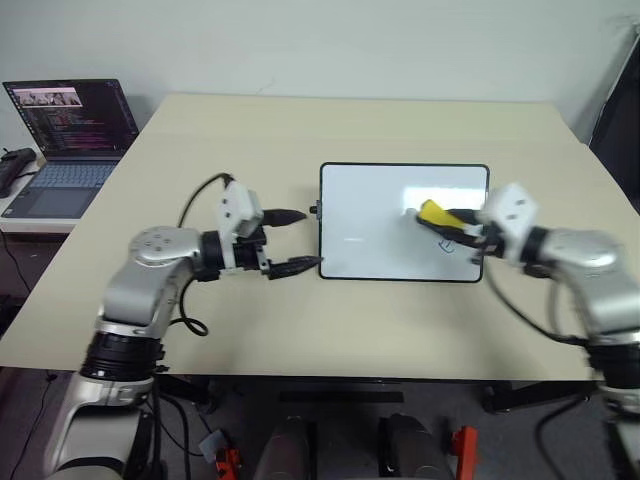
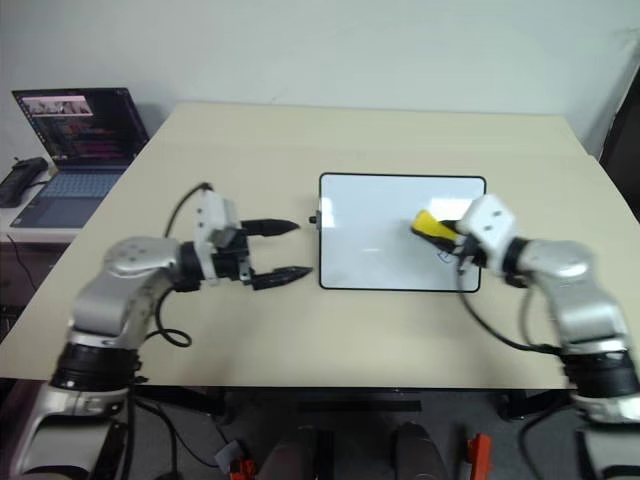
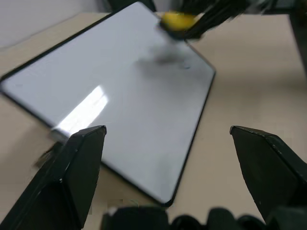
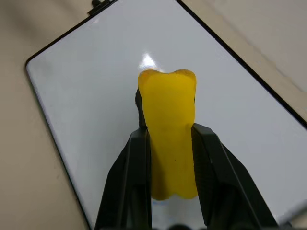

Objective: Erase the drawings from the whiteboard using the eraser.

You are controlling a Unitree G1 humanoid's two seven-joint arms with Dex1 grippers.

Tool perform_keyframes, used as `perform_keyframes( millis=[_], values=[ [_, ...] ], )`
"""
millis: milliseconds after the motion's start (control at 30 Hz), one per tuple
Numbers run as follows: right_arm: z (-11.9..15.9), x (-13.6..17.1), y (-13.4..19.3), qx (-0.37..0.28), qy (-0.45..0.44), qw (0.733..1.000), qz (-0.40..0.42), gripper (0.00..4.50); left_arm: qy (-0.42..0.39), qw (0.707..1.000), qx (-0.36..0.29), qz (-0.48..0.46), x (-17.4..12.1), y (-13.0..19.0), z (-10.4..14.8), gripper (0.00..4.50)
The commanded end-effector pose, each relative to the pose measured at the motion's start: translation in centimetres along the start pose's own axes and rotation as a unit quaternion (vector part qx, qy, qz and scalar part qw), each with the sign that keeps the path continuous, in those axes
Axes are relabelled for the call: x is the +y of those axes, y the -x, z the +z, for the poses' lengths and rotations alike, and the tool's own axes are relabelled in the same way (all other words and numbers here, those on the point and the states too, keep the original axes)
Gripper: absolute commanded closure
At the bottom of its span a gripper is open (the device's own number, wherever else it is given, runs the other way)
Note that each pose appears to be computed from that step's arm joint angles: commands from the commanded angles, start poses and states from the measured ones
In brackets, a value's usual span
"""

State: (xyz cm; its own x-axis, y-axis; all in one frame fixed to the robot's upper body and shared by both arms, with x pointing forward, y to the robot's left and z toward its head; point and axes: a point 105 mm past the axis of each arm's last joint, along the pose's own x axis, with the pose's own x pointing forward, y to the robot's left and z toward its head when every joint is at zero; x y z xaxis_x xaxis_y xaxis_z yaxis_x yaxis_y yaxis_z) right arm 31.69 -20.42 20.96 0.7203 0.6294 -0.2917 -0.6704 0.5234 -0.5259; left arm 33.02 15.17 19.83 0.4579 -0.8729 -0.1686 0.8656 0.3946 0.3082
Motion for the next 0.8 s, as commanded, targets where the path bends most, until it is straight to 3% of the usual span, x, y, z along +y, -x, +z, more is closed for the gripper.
perform_keyframes(
  millis=[33, 200, 433, 800],
  values=[
    [-0.7, 0.0, 3.9, 0.055, -0.007, 0.998, 0.016, 3.67, -0.028, 0.999, 0.001, 0.016, 0.9, 1.3, 0.9, 0.00],
    [-2.5, -1.0, 6.7, 0.117, -0.002, 0.993, -0.004, 3.67, -0.026, 1.000, 0.005, 0.012, 0.9, 1.3, 0.7, 0.00],
    [-1.7, -1.2, 6.2, 0.100, 0.010, 0.995, -0.012, 3.67, -0.034, 0.999, -0.009, 0.001, 0.7, 0.6, 1.5, 0.00],
    [-2.8, -0.7, 6.2, 0.112, -0.003, 0.994, -0.012, 3.67, -0.030, 0.999, -0.009, -0.006, 0.3, 0.3, 1.5, 0.00]
  ],
)
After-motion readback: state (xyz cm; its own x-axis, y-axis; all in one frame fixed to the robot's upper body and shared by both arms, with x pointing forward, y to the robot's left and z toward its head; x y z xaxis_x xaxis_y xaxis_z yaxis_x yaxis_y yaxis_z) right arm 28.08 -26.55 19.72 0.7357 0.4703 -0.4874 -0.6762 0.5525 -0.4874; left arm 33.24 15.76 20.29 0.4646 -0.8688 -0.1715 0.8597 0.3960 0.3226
